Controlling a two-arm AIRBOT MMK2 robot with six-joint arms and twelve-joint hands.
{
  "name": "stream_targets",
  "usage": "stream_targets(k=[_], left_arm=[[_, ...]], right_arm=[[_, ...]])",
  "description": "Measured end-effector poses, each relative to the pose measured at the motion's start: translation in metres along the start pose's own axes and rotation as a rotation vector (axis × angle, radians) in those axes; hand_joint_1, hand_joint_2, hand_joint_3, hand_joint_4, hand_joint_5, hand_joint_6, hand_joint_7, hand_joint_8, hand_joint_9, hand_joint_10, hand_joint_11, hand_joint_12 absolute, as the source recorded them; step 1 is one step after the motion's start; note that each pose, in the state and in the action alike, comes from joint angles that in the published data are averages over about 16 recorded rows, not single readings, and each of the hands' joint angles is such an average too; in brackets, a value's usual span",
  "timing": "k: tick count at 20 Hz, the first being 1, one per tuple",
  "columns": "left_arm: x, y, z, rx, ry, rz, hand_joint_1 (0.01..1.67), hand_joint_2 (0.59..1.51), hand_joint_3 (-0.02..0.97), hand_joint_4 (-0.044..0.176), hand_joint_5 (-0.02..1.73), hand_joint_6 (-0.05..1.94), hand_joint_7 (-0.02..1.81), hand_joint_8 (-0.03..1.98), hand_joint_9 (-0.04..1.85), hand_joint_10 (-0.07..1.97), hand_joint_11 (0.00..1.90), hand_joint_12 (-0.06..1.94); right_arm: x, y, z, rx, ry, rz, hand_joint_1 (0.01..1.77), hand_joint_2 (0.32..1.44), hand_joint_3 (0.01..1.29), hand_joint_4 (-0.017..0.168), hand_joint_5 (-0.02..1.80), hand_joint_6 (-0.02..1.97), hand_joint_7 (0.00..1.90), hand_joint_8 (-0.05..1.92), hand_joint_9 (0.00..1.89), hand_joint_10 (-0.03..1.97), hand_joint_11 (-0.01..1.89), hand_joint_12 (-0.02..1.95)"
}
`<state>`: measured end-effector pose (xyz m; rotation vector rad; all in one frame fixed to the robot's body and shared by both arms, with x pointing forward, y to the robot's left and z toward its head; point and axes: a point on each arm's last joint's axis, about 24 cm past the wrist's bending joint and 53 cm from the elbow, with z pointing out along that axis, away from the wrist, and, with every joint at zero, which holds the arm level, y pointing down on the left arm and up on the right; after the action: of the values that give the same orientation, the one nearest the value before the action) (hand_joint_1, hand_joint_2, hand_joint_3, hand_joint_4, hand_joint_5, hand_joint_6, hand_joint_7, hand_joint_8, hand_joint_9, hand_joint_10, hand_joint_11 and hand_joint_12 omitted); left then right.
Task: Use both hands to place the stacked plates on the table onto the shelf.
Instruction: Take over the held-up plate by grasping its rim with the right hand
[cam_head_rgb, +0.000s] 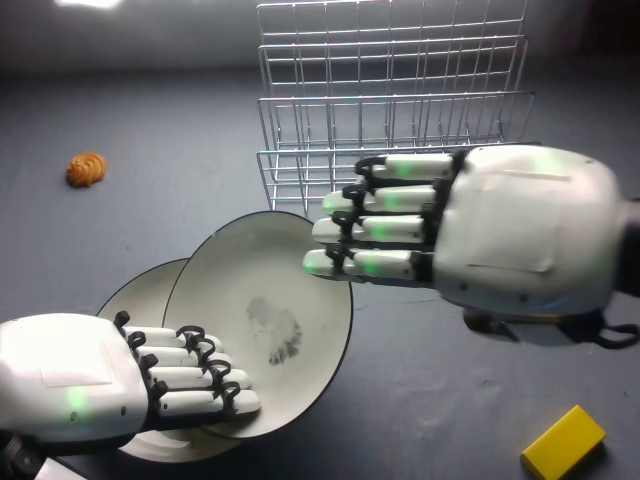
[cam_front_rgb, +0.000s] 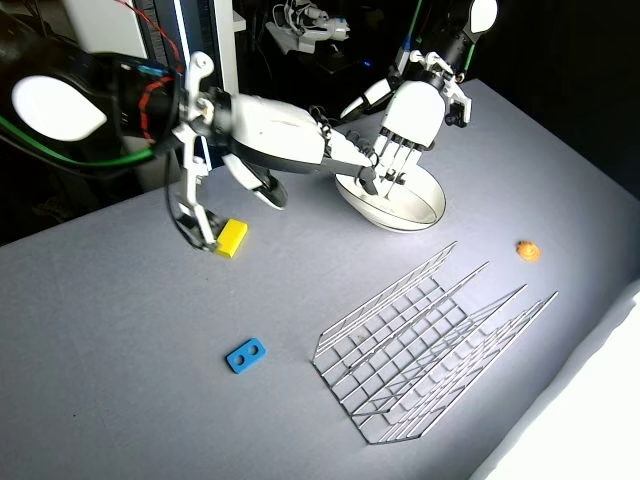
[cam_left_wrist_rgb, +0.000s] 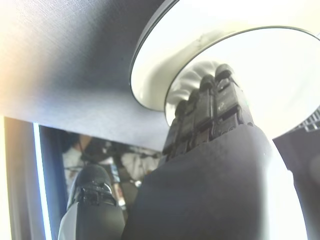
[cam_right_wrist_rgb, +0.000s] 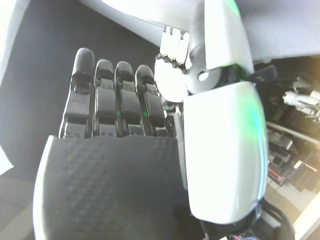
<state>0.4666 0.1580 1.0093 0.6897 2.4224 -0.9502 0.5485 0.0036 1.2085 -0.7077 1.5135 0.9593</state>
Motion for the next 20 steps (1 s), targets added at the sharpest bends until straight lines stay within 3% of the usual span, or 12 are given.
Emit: stream_targets(k=[10,20], left_arm=[[-0.003,-0.005,0.004,0.015,-0.011,-0.009,0.02,1.062,0.004,-0.008,0.03,-0.02,0.02,-0.01,0.03,0.01,0.03,0.01],[-0.003,-0.007,0.006,0.024,-0.011,-0.008,0.02,1.07,0.004,-0.008,0.05,-0.02,0.03,-0.01,0.02,-0.01,0.03,0.01]], right_arm=[[0.017,0.0,0.05,-0.035,0.014,-0.092,1.25,0.98,0.01,0.002,0.27,0.03,0.26,0.01,0.24,0.02,0.01,1.02],[0.038,0.004,0.08,-0.051,0.062,-0.122,1.16,1.04,0.01,0.002,0.38,0.03,0.39,0.01,0.36,0.03,0.01,1.2]])
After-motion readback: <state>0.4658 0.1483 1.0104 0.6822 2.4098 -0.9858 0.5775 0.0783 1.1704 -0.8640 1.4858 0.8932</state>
